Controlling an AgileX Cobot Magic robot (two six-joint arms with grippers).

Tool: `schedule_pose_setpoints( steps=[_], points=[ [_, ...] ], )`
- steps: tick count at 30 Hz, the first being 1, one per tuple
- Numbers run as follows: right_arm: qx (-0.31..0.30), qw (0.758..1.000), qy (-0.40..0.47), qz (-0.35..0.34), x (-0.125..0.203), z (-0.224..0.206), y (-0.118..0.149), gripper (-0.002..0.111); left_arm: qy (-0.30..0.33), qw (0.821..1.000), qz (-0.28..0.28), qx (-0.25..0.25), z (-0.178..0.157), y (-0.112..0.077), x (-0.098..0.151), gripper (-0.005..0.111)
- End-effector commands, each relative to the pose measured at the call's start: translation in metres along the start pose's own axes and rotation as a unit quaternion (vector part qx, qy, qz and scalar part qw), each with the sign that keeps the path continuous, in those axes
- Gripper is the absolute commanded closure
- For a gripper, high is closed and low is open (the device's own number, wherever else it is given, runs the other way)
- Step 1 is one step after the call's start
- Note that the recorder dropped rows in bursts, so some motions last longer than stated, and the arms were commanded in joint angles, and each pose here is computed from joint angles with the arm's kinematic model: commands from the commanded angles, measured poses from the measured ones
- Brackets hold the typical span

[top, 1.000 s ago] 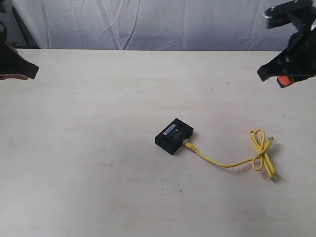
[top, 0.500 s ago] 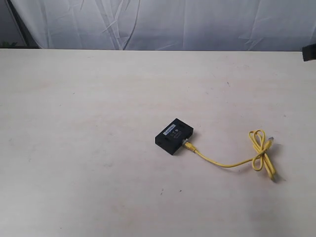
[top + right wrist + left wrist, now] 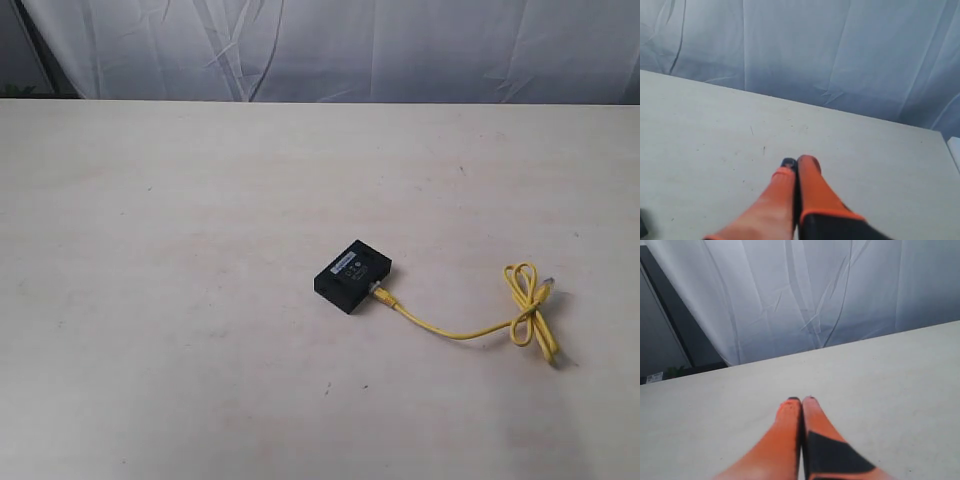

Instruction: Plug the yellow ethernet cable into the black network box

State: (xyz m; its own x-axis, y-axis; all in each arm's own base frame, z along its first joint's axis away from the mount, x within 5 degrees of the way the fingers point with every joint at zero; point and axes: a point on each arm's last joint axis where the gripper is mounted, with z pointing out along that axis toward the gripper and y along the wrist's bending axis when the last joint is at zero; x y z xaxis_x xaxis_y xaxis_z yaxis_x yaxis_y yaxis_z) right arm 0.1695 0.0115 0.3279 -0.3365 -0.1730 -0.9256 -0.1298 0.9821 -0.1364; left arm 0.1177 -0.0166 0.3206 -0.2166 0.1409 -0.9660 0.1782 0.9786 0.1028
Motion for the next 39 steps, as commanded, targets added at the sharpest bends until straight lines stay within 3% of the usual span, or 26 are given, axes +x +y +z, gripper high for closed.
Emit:
schedule_pose_setpoints(
  steps=[1, 9, 21, 31, 39],
  points=[
    [0.012, 0.999, -0.04, -0.024, 0.005, -0.02, 0.001, 0.108, -0.04, 0.999, -0.015, -0.007, -0.011, -0.001, 0.007, 0.107],
    [0.026, 0.993, -0.11, -0.022, 0.024, -0.042, 0.004, 0.108, -0.124, 0.992, -0.017, -0.024, -0.035, -0.002, 0.016, 0.107],
    [0.039, 0.981, -0.188, -0.012, 0.053, -0.065, 0.008, 0.108, -0.182, 0.983, -0.015, -0.032, -0.057, -0.003, 0.025, 0.107],
    [0.046, 0.973, -0.225, -0.011, 0.061, -0.076, 0.01, 0.108, -0.19, 0.981, -0.017, -0.032, -0.061, -0.005, 0.032, 0.107],
    [0.045, 0.973, -0.225, -0.008, 0.061, -0.076, 0.01, 0.108, -0.183, 0.982, 0.026, -0.045, -0.061, -0.004, 0.033, 0.107]
  ],
)
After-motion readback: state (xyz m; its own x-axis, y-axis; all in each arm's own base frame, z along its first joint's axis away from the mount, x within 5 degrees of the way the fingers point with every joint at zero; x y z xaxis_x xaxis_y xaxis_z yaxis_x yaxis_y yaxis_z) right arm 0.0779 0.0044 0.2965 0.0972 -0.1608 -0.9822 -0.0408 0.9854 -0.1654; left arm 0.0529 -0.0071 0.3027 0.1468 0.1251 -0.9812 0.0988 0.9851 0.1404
